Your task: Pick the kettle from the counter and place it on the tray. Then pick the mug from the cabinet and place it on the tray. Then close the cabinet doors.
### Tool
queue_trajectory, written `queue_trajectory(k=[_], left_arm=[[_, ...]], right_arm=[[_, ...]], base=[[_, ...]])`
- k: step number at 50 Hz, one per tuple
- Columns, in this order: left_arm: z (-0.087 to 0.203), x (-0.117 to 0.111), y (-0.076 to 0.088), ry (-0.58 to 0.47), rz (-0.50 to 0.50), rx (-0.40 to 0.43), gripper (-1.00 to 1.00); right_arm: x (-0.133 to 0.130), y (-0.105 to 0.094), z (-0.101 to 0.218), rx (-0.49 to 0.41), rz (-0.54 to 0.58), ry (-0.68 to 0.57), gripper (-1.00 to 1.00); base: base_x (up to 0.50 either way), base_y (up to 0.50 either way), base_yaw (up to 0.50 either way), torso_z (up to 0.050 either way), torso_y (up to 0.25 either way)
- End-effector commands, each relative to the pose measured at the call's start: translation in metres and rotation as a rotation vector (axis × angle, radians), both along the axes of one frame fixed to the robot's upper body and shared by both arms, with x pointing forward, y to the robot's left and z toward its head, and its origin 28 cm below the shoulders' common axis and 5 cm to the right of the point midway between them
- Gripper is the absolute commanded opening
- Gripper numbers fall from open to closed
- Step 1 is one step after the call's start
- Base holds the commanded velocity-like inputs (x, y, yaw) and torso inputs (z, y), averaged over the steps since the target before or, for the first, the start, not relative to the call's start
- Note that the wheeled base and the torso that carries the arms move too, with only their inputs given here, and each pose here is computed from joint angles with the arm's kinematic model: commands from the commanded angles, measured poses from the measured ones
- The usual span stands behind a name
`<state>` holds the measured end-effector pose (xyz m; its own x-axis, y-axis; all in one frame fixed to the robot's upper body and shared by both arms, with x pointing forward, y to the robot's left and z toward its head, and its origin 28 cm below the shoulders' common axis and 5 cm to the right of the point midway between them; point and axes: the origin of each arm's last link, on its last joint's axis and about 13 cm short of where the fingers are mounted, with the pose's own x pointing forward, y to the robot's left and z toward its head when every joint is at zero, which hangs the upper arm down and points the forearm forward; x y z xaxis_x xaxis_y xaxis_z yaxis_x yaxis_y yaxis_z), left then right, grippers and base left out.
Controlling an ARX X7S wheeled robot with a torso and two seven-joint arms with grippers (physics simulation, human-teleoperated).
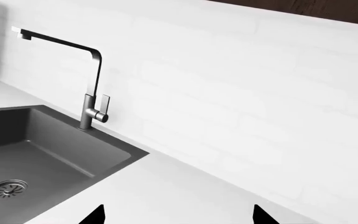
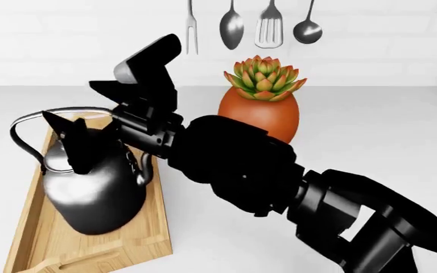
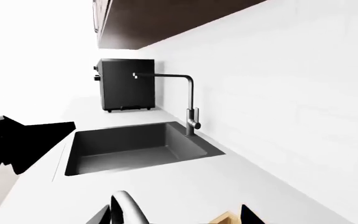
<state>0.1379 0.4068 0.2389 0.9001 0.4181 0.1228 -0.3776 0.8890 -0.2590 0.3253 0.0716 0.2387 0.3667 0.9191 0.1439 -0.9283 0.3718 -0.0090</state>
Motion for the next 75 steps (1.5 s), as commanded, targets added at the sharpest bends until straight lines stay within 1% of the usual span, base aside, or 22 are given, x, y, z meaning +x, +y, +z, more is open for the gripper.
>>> queue_trajectory(k=[1, 18, 21, 24, 30, 33, 37, 44, 46, 48, 50, 51, 52, 53, 59, 61, 62, 66, 68, 70, 72, 75], left_arm=[[0.002, -0.001, -0.001, -0.003, -0.003, 0.001, 1.0], [0.01, -0.003, -0.004, -0.018, -0.011, 0.006, 1.0], [0.013, -0.002, -0.005, -0.022, -0.015, 0.007, 1.0], [0.017, -0.003, -0.008, -0.03, -0.025, 0.012, 1.0], [0.032, -0.005, -0.017, -0.07, -0.057, 0.045, 1.0], [0.04, -0.006, -0.023, -0.099, -0.073, 0.062, 1.0], [0.054, -0.006, -0.037, -0.137, -0.119, 0.096, 1.0], [0.076, -0.007, -0.063, -0.218, -0.183, 0.135, 1.0], [0.081, -0.007, -0.071, -0.239, -0.198, 0.145, 1.0], [0.086, -0.007, -0.078, -0.255, -0.219, 0.157, 1.0], [0.09, -0.006, -0.085, -0.264, -0.245, 0.168, 1.0], [0.091, -0.006, -0.088, -0.27, -0.254, 0.175, 1.0], [0.093, -0.006, -0.091, -0.273, -0.261, 0.18, 1.0], [0.094, -0.006, -0.093, -0.278, -0.269, 0.183, 1.0], [0.099, -0.004, -0.103, -0.289, -0.303, 0.195, 1.0], [0.101, -0.003, -0.106, -0.291, -0.313, 0.199, 1.0], [0.101, -0.004, -0.106, -0.293, -0.316, 0.202, 1.0], [0.106, -0.004, -0.109, -0.304, -0.323, 0.203, 1.0], [0.109, -0.004, -0.11, -0.31, -0.326, 0.205, 1.0], [0.11, -0.005, -0.111, -0.312, -0.331, 0.207, 1.0], [0.112, -0.005, -0.111, -0.316, -0.332, 0.208, 1.0], [0.112, -0.005, -0.112, -0.318, -0.334, 0.211, 1.0]], right_arm=[[-0.01, -0.007, 0.034, 0.062, -0.002, -0.07, 1.0], [-0.028, -0.017, 0.07, 0.119, -0.005, -0.149, 1.0], [-0.031, -0.02, 0.075, 0.133, -0.028, -0.164, 1.0], [-0.033, -0.027, 0.082, 0.147, -0.079, -0.183, 1.0], [-0.042, -0.048, 0.103, 0.183, -0.236, -0.228, 1.0], [-0.052, -0.06, 0.115, 0.195, -0.318, -0.273, 1.0], [-0.068, -0.078, 0.128, 0.19, -0.434, -0.329, 1.0], [-0.103, -0.107, 0.136, 0.165, -0.715, -0.468, 1.0], [-0.114, -0.115, 0.134, 0.138, -0.77, -0.486, 1.0], [-0.124, -0.124, 0.134, 0.122, -0.851, -0.491, 1.0], [-0.132, -0.134, 0.134, 0.094, -0.963, -0.517, 1.0], [-0.136, -0.138, 0.136, 0.116, -1.027, -0.533, 1.0], [-0.14, -0.142, 0.137, 0.117, -1.095, -0.548, 1.0], [-0.144, -0.145, 0.139, 0.128, -1.138, -0.567, 1.0], [-0.157, -0.162, 0.138, 0.139, -1.326, -0.669, 1.0], [-0.16, -0.168, 0.139, 0.164, -1.376, -0.66, 1.0], [-0.162, -0.17, 0.14, 0.171, -1.392, -0.656, 1.0], [-0.169, -0.175, 0.137, 0.08, -1.422, -0.669, 1.0], [-0.176, -0.178, 0.135, 0.12, -1.323, -0.656, 1.0], [-0.178, -0.18, 0.133, 0.146, -1.298, -0.618, 1.0], [-0.178, -0.182, 0.13, 0.15, -1.3, -0.622, 1.0], [-0.178, -0.185, 0.126, 0.128, -1.36, -0.667, 1.0]], base=[[0.0, 0.0, 0.0, 0.0, 0.0], [0.0, 0.0, 0.0, 0.0, 0.0], [0.0, 0.0, 0.0, 0.0, 0.0], [0.0, 0.0, 0.0, 0.0, 0.0], [0.0, 0.0, 0.0, 0.0, 0.0], [0.0, 0.0, 0.0, 0.0, 0.0], [0.0, 0.0, 0.0, 0.0, 0.0], [0.0, 0.0, 0.0, 0.0, 0.0], [0.0, 0.0, 0.0, 0.0, 0.0], [0.0, 0.0, 0.0, 0.0, 0.0], [0.0, 0.0, 0.0, 0.0, 0.0], [0.0, 0.0, 0.0, 0.0, 0.0], [0.0, 0.0, 0.0, 0.0, 0.0], [0.0, 0.0, 0.0, 0.0, 0.0], [0.0, 0.0, 0.0, 0.0, 0.0], [0.0, 0.0, 0.0, 0.0, 0.0], [0.0, 0.0, 0.0, 0.0, 0.0], [0.0, 0.0, 0.0, 0.0, 0.0], [0.0, 0.0, 0.0, 0.0, 0.0], [0.0, 0.0, 0.0, 0.0, 0.0], [0.0, 0.0, 0.0, 0.0, 0.0], [0.0, 0.0, 0.0, 0.0, 0.0]])
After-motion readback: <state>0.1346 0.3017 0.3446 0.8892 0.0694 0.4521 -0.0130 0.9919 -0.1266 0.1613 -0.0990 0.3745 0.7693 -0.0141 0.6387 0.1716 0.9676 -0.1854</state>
